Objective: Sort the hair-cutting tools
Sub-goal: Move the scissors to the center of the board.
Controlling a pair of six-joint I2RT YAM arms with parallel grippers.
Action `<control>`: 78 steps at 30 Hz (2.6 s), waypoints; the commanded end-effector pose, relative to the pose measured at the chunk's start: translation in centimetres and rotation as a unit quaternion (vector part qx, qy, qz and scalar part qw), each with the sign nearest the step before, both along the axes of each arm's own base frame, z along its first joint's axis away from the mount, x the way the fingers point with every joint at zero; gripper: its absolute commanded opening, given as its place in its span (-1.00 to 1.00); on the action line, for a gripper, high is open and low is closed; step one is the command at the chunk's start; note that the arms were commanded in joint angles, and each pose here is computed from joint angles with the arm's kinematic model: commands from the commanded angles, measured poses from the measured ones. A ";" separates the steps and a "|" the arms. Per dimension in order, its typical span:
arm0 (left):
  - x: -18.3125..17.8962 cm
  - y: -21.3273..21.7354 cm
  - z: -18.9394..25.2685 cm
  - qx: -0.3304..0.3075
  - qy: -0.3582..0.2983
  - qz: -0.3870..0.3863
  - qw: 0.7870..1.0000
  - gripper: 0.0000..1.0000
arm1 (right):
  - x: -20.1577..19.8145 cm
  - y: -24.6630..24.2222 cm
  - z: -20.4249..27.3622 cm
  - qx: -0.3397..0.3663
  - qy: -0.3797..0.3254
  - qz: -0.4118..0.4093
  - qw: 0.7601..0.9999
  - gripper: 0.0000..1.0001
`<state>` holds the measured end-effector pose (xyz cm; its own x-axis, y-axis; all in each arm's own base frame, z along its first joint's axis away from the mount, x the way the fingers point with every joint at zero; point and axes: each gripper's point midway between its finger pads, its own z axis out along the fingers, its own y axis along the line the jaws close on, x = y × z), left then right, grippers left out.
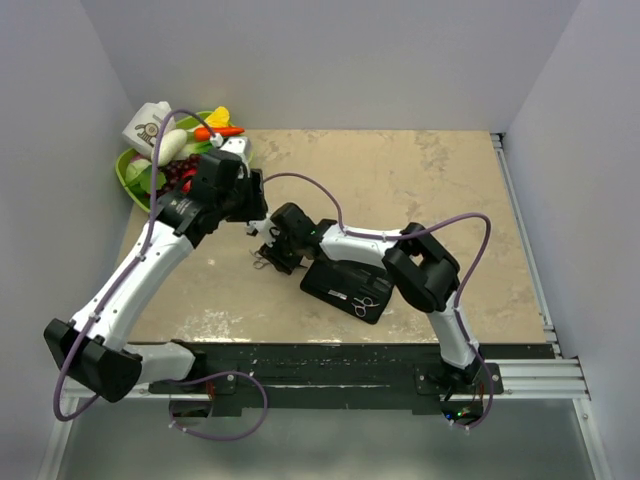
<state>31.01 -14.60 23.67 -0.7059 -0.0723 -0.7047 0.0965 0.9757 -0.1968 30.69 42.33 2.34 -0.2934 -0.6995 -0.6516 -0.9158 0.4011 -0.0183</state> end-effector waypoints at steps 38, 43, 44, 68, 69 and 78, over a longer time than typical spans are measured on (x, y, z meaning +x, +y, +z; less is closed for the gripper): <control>0.5 3.1 11.3 -0.036 -0.163 0.073 0.983 0.22 | -7.3 -1.4 3.3 0.025 0.271 -0.181 0.945 -0.18; 0.4 3.5 10.9 -0.033 -0.160 0.085 0.983 0.22 | -6.7 -1.7 1.7 0.010 0.266 -0.192 0.945 -0.18; 0.4 3.5 10.8 -0.032 -0.159 0.085 0.983 0.22 | -6.5 -2.0 1.2 0.006 0.265 -0.199 0.943 -0.18; 1.2 3.5 9.5 -0.013 -0.146 0.089 0.985 0.22 | 2.7 -4.9 -4.6 -0.024 0.177 -0.319 0.931 -0.16; 1.3 3.5 9.4 -0.011 -0.145 0.088 0.985 0.22 | 3.0 -4.9 -4.6 -0.025 0.171 -0.321 0.931 -0.15; 1.7 3.0 8.9 -0.010 -0.139 0.078 0.987 0.22 | 6.0 -3.4 -4.9 -0.018 0.148 -0.326 0.934 -0.09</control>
